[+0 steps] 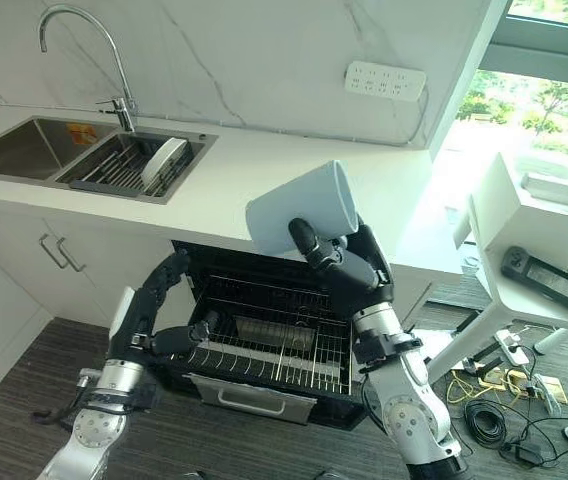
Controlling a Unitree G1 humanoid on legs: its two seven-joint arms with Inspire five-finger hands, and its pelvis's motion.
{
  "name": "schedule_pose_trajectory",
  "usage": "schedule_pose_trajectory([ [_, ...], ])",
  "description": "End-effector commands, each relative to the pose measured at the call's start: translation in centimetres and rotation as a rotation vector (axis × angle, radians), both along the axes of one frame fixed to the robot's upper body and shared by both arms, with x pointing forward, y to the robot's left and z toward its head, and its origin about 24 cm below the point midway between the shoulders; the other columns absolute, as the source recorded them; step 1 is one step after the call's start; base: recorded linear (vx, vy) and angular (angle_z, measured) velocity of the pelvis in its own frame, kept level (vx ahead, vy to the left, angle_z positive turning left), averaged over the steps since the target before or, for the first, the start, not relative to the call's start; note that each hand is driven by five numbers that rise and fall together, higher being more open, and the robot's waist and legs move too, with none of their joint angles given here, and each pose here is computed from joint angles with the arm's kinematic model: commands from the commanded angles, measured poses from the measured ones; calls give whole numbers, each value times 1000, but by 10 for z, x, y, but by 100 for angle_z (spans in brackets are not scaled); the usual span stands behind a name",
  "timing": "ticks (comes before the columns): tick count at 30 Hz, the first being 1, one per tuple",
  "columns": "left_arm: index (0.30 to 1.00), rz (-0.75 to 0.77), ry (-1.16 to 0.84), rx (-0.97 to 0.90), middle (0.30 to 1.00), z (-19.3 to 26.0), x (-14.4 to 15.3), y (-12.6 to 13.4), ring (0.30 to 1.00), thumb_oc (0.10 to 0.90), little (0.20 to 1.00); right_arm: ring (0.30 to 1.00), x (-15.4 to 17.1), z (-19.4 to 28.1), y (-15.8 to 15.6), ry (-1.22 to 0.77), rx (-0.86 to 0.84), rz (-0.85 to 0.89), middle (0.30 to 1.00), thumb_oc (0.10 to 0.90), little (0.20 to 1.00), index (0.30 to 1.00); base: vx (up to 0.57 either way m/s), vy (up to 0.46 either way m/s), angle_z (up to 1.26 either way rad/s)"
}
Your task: Place the dishes in the dishwasher.
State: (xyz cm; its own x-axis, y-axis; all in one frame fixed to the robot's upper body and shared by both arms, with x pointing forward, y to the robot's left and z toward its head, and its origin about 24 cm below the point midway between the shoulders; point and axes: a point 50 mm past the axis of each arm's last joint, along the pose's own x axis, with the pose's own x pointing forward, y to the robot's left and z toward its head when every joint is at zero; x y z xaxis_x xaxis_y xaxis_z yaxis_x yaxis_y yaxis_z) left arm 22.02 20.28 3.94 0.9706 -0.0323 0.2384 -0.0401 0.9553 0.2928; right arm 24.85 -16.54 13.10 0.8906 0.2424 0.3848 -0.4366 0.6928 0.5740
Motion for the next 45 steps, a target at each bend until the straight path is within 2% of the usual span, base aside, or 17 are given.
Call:
schedule_pose_trajectory([
  [1, 900, -24, -253, -38, 900, 50, 17, -1, 900, 800, 900, 300, -10, 62, -13, -360, 92, -73, 300, 400, 300, 300, 0, 0, 0],
  [4, 900, -59, -198, -39, 900, 49, 18, 8, 900, 800, 900, 300, -12, 59, -21, -347, 73, -117, 300, 400, 300, 300, 13, 25, 2],
  [6, 900, -137, -154, 88, 900, 51, 20, 5, 900, 800, 900, 300, -14, 57, -25, -337, 45, -124, 300, 400, 300, 300, 14, 42, 2],
  [9, 900, -168, -92, 112, 900, 54, 26, 7, 900, 800, 900, 300, -14, 55, -25, -329, 27, -115, 300, 400, 300, 300, 6, 47, -1],
  [13, 900, -261, 33, 316, 900, 48, 33, 0, 900, 800, 900, 300, -13, 55, -25, -315, 7, -101, 300, 400, 300, 300, 11, 28, -6],
  [17, 900, -390, 270, 571, 900, 41, 40, 4, 900, 800, 900, 300, -14, 57, -26, -306, -21, -64, 300, 400, 300, 300, -1, 65, -11],
  [27, 900, -449, 650, 805, 900, 5, 46, 11, 900, 800, 900, 300, -10, 62, -19, -313, -47, -7, 300, 400, 300, 300, 5, 21, -9],
  [33, 900, -457, 764, 861, 900, -18, 45, 11, 900, 800, 900, 300, -9, 64, -14, -313, -45, 21, 300, 400, 300, 300, 10, 2, -3],
  [35, 900, -552, 957, 923, 900, -44, 37, 4, 900, 800, 900, 300, -8, 66, -10, -310, -45, 36, 300, 400, 300, 300, 29, 12, -5],
  [39, 900, -838, 1411, 892, 900, -83, 3, -5, 900, 800, 900, 300, -5, 69, -2, -306, -53, 66, 300, 400, 300, 300, 5, 42, -9],
  [42, 900, -932, 1547, 912, 900, -88, -8, -1, 900, 800, 900, 300, -4, 69, 2, -300, -62, 86, 300, 400, 300, 300, 1, 54, -7],
  [44, 900, -1015, 1630, 883, 900, -88, -16, -1, 900, 800, 900, 300, -2, 69, 3, -298, -66, 93, 300, 400, 300, 300, -3, 52, -10],
  [45, 900, -1107, 1671, 816, 900, -86, -23, -5, 900, 800, 900, 300, 0, 69, 4, -296, -71, 101, 300, 400, 300, 300, -3, 47, -13],
])
